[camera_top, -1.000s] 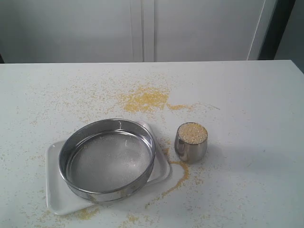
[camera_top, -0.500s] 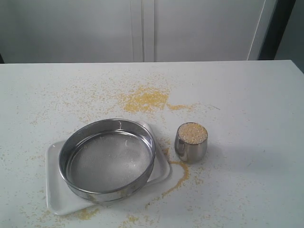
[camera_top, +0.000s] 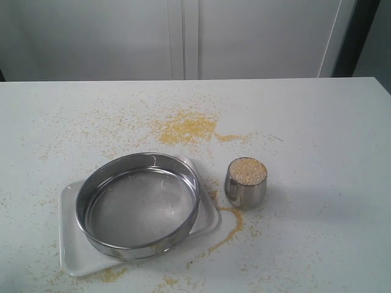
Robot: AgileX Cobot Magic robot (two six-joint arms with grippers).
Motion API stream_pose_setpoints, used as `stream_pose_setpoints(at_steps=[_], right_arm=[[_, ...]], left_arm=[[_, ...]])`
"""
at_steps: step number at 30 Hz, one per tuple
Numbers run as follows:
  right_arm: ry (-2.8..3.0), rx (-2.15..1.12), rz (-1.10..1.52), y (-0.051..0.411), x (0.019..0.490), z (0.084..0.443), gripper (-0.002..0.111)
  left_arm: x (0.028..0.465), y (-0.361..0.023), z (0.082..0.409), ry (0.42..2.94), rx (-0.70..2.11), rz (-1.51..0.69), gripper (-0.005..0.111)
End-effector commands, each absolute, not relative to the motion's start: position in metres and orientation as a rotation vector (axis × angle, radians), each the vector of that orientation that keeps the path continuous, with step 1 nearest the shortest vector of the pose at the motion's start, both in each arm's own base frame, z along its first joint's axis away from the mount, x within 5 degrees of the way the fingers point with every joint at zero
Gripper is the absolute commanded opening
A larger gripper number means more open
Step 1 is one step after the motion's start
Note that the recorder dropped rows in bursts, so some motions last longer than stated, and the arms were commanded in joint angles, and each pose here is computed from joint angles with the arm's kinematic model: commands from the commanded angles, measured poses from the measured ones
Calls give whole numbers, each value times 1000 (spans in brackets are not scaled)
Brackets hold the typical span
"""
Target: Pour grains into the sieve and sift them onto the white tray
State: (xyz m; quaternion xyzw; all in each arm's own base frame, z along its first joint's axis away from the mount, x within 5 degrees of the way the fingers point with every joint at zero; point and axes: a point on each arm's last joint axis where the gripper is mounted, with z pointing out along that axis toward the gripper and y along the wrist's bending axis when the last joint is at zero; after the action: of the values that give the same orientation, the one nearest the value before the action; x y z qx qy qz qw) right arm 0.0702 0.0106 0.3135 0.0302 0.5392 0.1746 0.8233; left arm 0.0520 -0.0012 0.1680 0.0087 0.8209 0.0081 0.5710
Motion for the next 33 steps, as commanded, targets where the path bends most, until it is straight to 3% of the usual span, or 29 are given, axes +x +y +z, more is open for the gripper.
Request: stream_pose_setpoints(at_steps=[1, 18, 33], right_arm=[[1167, -15, 307, 17, 91, 323, 0], [1332, -284, 346, 50, 161, 294, 0], [1451, -421, 412, 66, 189, 259, 0]], left_arm=[[52, -1, 167, 1929, 13, 11, 1], [52, -1, 167, 1929, 13, 11, 1], [52, -1, 167, 1929, 13, 11, 1]])
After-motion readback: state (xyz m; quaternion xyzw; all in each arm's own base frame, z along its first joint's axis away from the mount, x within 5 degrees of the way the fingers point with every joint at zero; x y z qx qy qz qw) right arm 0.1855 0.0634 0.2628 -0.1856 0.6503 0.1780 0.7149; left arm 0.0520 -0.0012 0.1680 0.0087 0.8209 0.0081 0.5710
